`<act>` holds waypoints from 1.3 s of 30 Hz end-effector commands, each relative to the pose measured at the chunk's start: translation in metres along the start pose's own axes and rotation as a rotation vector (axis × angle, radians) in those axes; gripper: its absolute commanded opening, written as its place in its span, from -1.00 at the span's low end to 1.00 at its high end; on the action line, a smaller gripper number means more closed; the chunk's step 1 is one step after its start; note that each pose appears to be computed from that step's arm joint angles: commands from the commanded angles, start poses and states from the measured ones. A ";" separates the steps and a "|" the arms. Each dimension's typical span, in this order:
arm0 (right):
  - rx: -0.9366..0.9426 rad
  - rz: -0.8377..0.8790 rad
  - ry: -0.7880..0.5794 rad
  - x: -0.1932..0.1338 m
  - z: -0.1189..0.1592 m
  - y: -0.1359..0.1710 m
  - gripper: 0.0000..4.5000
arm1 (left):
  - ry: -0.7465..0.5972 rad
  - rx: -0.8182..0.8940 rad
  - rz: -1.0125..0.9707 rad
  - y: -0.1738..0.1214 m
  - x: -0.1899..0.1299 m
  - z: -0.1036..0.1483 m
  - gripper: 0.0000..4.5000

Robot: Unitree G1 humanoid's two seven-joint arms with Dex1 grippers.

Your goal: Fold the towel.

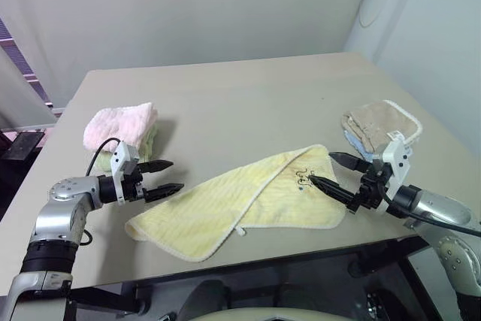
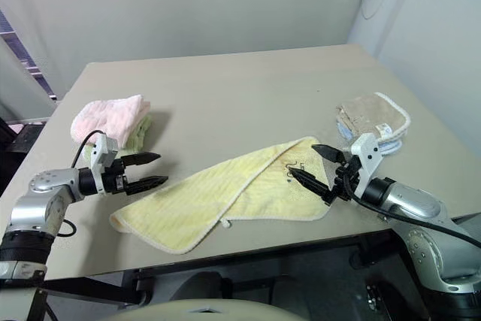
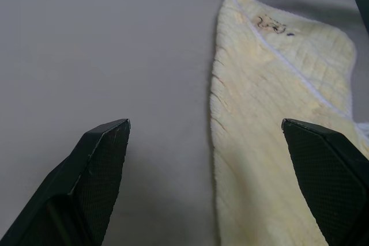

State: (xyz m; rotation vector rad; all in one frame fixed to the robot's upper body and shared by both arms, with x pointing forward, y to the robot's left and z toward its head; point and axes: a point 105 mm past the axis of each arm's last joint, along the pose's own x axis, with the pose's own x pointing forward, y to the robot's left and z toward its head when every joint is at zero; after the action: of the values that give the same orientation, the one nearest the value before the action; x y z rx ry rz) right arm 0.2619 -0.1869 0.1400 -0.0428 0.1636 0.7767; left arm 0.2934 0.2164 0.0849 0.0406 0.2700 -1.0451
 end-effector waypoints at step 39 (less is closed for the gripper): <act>-0.048 -0.330 0.287 0.094 -0.068 -0.129 1.00 | -0.052 0.073 -0.167 -0.048 0.031 0.039 0.98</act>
State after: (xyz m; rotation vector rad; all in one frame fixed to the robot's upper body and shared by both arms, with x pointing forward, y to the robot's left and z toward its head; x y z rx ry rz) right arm 0.4027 -0.2281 0.0444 -0.2059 0.4369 0.4138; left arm 0.2744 0.1575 0.1057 0.0225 0.2484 -1.2217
